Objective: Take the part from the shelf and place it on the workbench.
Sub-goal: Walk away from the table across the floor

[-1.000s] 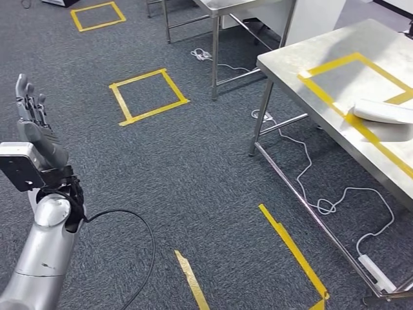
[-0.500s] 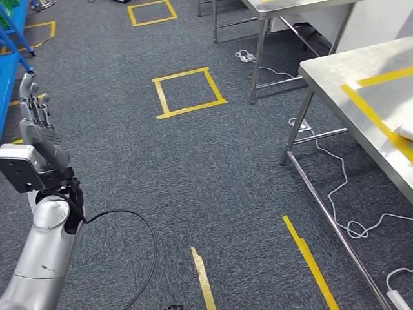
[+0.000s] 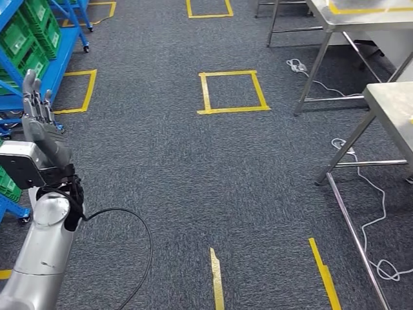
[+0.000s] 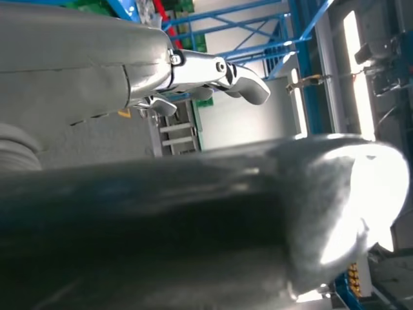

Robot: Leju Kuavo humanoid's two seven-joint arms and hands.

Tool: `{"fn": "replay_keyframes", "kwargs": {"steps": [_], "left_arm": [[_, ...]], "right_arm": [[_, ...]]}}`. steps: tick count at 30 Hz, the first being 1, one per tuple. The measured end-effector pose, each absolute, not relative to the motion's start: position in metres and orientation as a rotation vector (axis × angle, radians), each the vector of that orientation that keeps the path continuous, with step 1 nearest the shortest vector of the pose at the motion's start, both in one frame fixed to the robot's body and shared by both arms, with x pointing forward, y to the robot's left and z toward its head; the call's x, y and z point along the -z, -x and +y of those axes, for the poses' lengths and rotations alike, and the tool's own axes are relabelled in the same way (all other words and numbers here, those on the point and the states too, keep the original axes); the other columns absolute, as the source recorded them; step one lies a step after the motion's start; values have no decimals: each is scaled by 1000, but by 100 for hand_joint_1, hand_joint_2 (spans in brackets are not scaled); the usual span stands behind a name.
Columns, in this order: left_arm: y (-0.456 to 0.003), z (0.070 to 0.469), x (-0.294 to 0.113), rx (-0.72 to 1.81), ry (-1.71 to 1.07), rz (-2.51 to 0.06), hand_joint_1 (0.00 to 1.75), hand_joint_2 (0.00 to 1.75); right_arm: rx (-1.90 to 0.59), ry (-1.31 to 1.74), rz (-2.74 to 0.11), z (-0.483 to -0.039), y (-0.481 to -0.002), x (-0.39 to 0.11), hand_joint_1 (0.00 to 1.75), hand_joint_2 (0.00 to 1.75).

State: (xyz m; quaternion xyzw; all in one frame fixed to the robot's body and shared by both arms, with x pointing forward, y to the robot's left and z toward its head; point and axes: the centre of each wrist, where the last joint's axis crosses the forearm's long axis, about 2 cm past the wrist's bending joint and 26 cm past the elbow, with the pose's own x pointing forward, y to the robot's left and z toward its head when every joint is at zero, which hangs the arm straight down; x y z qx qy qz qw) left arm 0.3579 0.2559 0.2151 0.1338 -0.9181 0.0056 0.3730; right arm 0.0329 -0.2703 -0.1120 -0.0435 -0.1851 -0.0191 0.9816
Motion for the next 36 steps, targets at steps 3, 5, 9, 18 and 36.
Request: {"fn": "replay_keyframes", "kwargs": {"steps": [3,5,9,18,36], "left_arm": [[-358,256,-215,-12,-340,-2353,0,0],[-359,255,-216,-11,-338,-2356,0,0],[-359,256,-217,-3,-335,-2357,0,0],[-360,256,-218,5,-329,-2361,0,0],[-360,253,-220,11,-307,-2365,0,0]], "right_arm": [[38,85,-373,-271,-33,112,0,175],[37,84,-372,-271,-32,112,0,175],[36,82,-372,-271,-32,112,0,175],[33,77,-373,-271,-32,112,0,175],[33,70,-375,-271,-33,112,0,175]]}}
